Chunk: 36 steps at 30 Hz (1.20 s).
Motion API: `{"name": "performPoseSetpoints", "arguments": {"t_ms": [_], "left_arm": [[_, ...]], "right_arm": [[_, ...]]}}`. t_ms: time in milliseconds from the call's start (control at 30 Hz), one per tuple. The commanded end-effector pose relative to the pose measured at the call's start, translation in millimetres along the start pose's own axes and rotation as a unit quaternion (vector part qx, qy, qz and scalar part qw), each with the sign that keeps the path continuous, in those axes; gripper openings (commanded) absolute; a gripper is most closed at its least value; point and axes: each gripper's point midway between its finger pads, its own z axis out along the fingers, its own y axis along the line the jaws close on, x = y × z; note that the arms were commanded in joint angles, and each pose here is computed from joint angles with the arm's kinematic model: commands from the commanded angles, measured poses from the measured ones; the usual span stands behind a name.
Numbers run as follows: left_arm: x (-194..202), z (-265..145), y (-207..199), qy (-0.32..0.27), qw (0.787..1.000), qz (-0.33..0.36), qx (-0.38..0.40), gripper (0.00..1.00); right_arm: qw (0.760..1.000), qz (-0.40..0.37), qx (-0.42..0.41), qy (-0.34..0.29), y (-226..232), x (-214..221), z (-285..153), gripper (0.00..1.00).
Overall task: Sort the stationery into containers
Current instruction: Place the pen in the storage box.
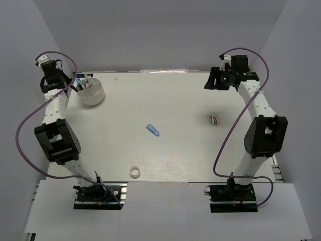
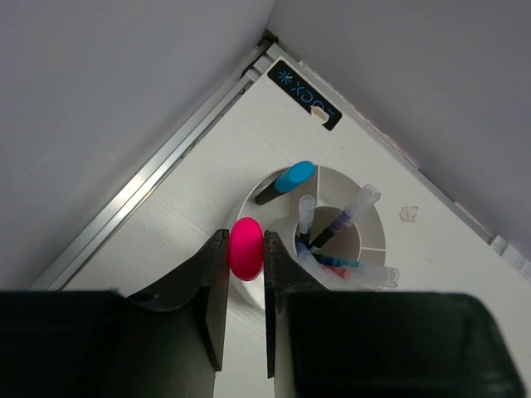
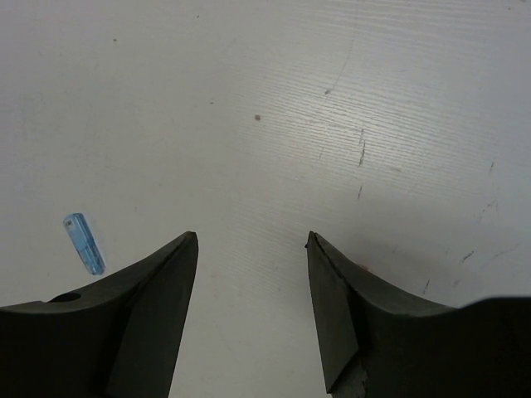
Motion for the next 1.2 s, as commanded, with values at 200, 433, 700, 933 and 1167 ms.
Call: {"name": "performPoseSetpoints", "arguments": {"t_ms": [200,433,700,933,1167], "left_arm": [[-30,17,-24,-0.057,0.997,0.011,0.051,0.0],[-29,32,-34,-0.052,0.996,0.011,0.07,0.0],[-24,36,-44,-0.051,0.995,0.032,0.081,0.0],[-11,44,-37,-0.038,0.996,0.046,0.071,0.01],[0,50,-29,-0.028,0.997,0.054,0.056,0.08]], "right_arm": [[1.0,0.005,-0.014,-0.001,3,-3,1,0.6],[1.0,0.009,-0.015,0.002,3,-1,3,0.6],[1.0,0.011,-0.018,0.005,2,0,6,0.6],[0.999,0.008,-0.033,0.004,8,-1,8,0.6],[0.999,0.003,-0.042,0.008,11,0,9,0.6]]}}
